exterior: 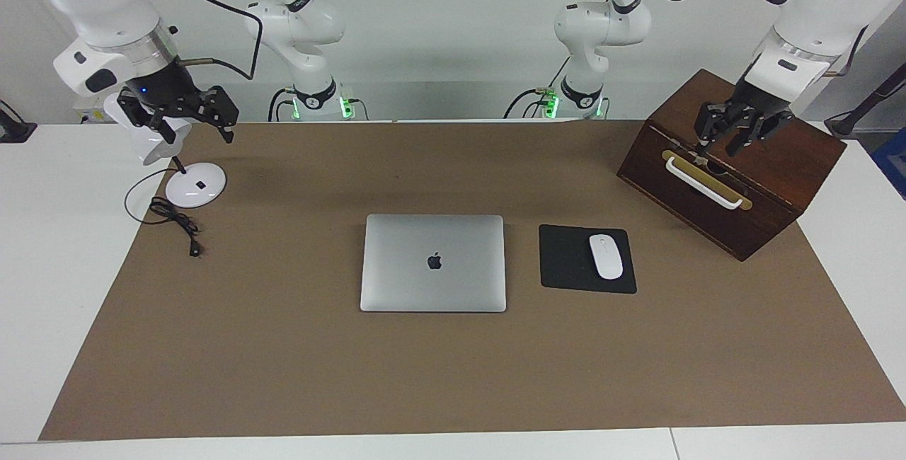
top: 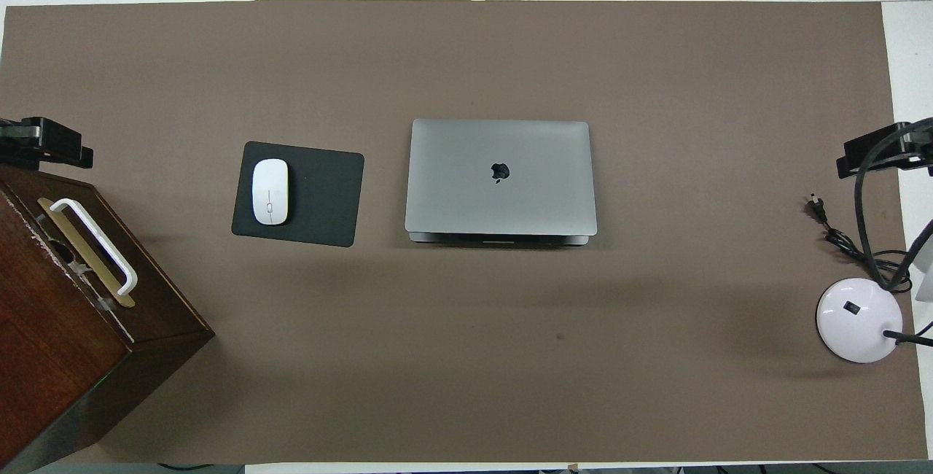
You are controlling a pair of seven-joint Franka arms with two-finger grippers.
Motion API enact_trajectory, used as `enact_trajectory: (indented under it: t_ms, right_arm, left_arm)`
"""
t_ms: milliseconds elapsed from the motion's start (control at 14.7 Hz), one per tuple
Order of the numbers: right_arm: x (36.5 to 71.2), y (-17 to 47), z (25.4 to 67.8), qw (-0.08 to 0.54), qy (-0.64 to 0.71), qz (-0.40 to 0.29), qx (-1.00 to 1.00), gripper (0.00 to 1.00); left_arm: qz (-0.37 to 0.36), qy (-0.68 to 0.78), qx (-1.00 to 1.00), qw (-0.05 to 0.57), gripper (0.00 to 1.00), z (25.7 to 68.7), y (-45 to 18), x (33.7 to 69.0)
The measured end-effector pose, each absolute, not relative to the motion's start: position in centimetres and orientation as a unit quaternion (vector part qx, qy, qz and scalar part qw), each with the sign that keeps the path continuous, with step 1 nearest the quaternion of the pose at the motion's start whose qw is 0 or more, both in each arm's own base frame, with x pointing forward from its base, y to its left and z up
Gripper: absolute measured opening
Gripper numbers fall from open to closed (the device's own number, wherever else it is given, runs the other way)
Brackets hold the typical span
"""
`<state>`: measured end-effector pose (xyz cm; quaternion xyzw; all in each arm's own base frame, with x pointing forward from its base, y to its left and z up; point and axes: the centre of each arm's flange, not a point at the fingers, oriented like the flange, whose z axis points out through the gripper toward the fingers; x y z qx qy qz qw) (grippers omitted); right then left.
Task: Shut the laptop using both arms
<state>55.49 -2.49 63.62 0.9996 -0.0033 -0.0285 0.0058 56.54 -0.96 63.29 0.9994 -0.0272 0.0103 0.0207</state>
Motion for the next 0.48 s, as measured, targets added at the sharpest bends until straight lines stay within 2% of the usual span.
enact_trajectory:
  t_ms: [204, 475]
  right_arm:
    - [55.5, -2.39, 63.62, 0.006, -0.002, -0.029, 1.0, 1.0]
    - [55.5, -2.4, 63.62, 0.006, -0.003, -0.029, 1.0, 1.0]
  left_arm:
    - [0.01, -0.027, 0.999, 0.018, 1.0, 63.27, -0.87, 56.56]
    - [0.01, -0.024, 1.0, 0.007, 1.0, 63.24, -0.34, 56.57]
